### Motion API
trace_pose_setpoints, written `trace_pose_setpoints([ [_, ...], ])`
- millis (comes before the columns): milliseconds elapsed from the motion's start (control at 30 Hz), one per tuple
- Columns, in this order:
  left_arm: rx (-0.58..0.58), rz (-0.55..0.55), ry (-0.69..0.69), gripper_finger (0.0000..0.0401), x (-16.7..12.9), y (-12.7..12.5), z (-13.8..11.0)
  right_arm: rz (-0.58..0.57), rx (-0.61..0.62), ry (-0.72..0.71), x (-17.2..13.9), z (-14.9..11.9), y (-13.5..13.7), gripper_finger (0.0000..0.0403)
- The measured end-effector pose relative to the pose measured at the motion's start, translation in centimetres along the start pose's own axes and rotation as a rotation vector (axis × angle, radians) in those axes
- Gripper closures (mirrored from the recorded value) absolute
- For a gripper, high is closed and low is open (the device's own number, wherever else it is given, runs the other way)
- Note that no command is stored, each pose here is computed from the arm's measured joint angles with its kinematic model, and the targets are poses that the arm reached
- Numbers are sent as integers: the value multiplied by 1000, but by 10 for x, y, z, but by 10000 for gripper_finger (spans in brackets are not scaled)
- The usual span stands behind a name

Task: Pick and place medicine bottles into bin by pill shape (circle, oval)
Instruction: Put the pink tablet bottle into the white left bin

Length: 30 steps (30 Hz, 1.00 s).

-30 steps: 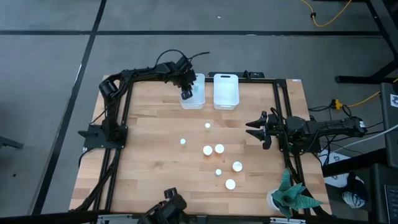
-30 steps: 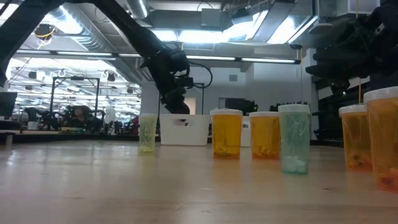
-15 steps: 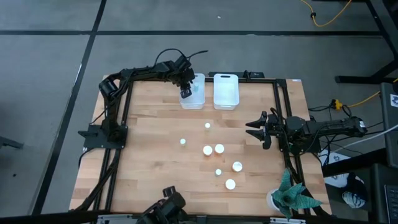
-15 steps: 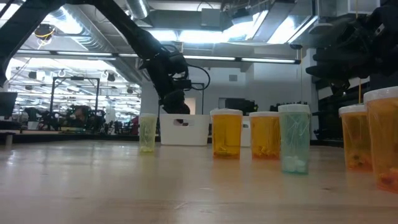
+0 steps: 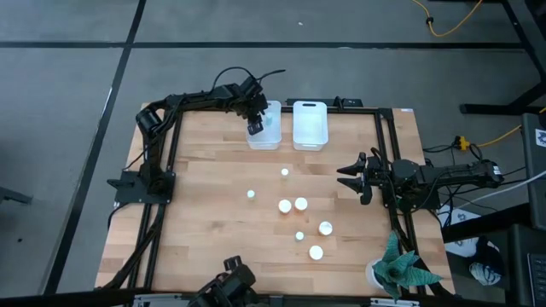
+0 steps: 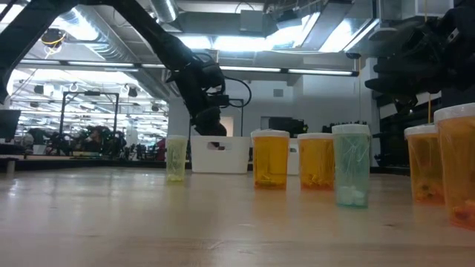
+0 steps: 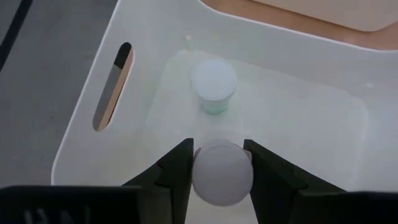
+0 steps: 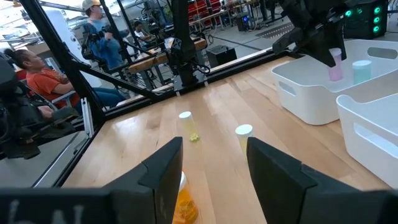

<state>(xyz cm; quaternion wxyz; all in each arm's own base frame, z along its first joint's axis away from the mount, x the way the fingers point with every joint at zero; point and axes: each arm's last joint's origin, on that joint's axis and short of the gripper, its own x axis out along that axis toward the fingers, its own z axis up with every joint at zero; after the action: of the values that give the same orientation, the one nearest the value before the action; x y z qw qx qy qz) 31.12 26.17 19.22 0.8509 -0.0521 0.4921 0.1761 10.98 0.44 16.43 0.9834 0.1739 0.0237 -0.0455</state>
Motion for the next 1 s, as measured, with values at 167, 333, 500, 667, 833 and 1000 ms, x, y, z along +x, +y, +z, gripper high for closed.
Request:
trace_pose_setpoints([
  [167,-1,-1,1,270,0,0,0,0,0,0,0,0,0,222],
  [333,-1,-1,2,270,0,0,0,0,0,0,0,0,0,222],
  [500,-1,-1,2,270,0,0,0,0,0,0,0,0,0,222],
  [667,2,10,6,270,0,-2,1,0,0,0,0,0,0,222],
  [833,1,48,19,270,1,-7,2,0,0,0,0,0,0,222],
  [1000,16,51,7,270,1,-13,5,0,0,0,0,0,0,222],
])
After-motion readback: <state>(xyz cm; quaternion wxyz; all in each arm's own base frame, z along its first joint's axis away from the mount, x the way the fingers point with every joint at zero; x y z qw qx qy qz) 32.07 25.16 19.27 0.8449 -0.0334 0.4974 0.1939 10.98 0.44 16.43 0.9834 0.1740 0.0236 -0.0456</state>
